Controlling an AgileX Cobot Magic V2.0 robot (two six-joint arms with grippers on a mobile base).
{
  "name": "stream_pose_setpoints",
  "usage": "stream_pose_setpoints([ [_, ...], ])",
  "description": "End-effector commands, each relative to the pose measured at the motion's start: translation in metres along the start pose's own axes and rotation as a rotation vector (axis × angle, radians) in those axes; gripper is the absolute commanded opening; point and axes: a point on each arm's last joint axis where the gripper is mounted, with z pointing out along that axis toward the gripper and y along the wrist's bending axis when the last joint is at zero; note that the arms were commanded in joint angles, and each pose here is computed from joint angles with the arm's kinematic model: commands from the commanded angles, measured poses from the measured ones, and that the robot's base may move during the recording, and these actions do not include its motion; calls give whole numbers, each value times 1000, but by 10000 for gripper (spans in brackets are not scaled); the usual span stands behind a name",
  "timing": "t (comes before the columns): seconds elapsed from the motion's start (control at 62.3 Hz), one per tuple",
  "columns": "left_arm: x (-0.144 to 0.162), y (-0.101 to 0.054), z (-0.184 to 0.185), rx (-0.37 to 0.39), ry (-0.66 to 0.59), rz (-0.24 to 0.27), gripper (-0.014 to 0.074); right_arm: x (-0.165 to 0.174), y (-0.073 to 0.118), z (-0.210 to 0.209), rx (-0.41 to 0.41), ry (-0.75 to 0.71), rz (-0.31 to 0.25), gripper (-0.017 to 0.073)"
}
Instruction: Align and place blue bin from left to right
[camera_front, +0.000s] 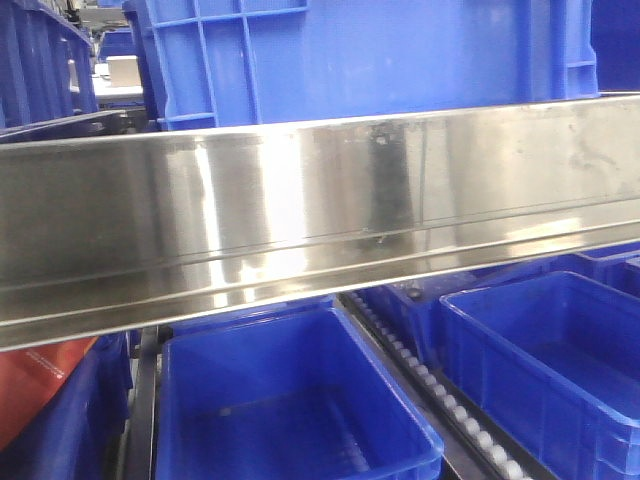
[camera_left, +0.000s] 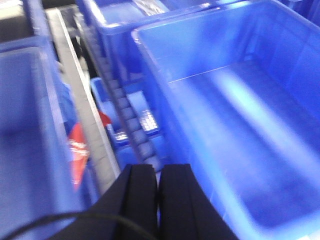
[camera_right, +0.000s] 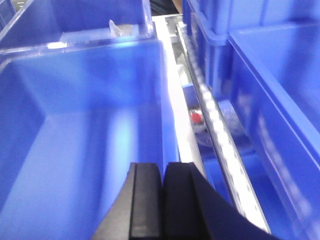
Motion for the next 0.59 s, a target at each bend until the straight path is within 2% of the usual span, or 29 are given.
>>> stream_pose_setpoints([
  [0.0, 11, 6, -11, -13, -43, 28, 0, 7, -2, -16, 17, -46, -16, -79],
  [0.209, 57, 19, -40, 39, -155, 40, -9, 55, -3, -46, 23, -105, -35, -79],
  [0.289, 79, 24, -49, 60, -211, 46, -9, 77, -2, -70, 23, -176, -37, -79],
  [0.465, 125, 37, -83, 120, -416, 40, -9, 133, -3, -106, 25, -313, -37, -79],
  [0.578, 156, 46, -96, 132, -469, 32, -9, 170, -5, -124, 27, -383, -39, -79],
])
